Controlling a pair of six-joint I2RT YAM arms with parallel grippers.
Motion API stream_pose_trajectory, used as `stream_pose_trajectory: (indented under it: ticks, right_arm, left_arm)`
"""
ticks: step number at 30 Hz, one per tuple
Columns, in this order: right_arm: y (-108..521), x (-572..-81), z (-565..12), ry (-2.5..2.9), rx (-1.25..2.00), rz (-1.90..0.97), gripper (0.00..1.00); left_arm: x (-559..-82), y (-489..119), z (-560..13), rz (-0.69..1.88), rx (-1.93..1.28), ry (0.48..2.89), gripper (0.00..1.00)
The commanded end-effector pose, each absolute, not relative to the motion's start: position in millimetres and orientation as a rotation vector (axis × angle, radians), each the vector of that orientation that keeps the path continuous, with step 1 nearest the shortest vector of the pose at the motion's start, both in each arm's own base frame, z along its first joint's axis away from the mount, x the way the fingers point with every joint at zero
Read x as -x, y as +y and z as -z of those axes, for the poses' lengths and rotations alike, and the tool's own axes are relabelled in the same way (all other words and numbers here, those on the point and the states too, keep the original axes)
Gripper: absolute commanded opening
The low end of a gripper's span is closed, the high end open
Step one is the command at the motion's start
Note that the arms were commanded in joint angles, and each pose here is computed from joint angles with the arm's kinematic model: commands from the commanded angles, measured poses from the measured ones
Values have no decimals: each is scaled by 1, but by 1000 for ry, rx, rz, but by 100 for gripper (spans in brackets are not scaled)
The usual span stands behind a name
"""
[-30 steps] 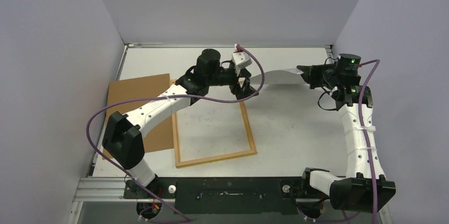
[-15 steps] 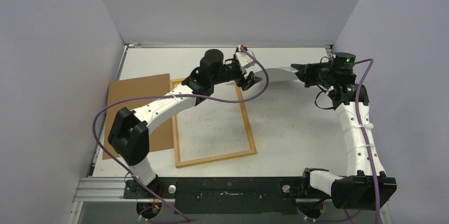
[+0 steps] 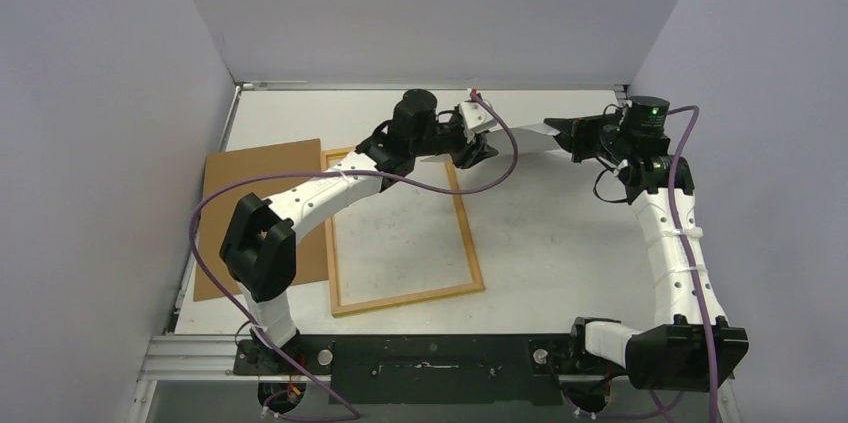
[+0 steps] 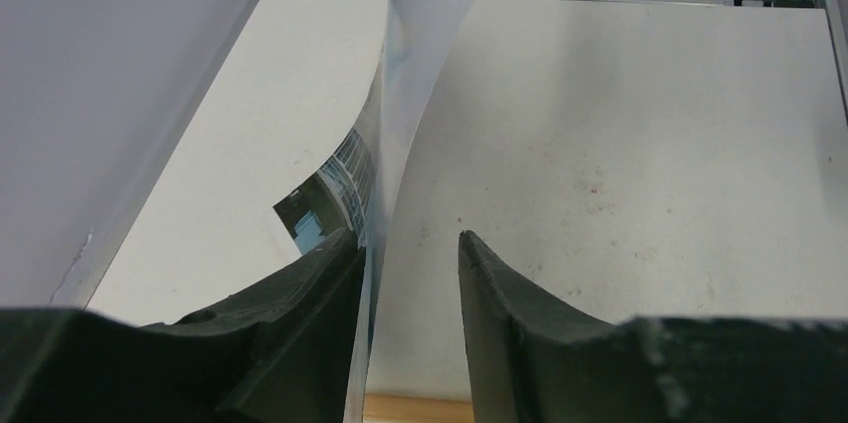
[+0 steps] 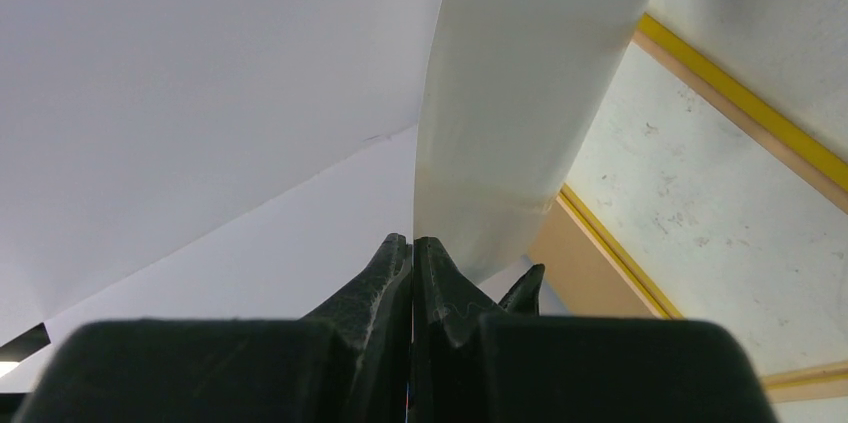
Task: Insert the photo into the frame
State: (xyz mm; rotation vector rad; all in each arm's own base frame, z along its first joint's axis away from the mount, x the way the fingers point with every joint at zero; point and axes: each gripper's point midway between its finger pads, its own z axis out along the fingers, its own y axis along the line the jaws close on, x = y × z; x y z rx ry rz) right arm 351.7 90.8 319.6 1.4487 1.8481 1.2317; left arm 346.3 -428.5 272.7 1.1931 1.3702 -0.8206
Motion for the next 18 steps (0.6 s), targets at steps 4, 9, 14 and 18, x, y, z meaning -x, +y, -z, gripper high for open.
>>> stream_pose_trajectory:
  ticks: [4, 9, 14, 18]
  right_arm:
    - [100, -357, -347, 1822, -1341, -1322, 0]
    - [98, -357, -340, 1815, -1363, -1317, 0]
    - [98, -359, -344, 1802, -1353, -1326, 0]
    - [96, -358, -343, 1786, -1368, -1319, 16]
  left_arm:
    - [-342, -440, -304, 814, -1202, 1304, 26]
    - [-338, -439, -317, 834, -1166, 1270, 21]
    - [-344, -440, -312, 806, -1149, 1284, 5]
    - [-356, -434, -316, 731, -1105, 1279, 0]
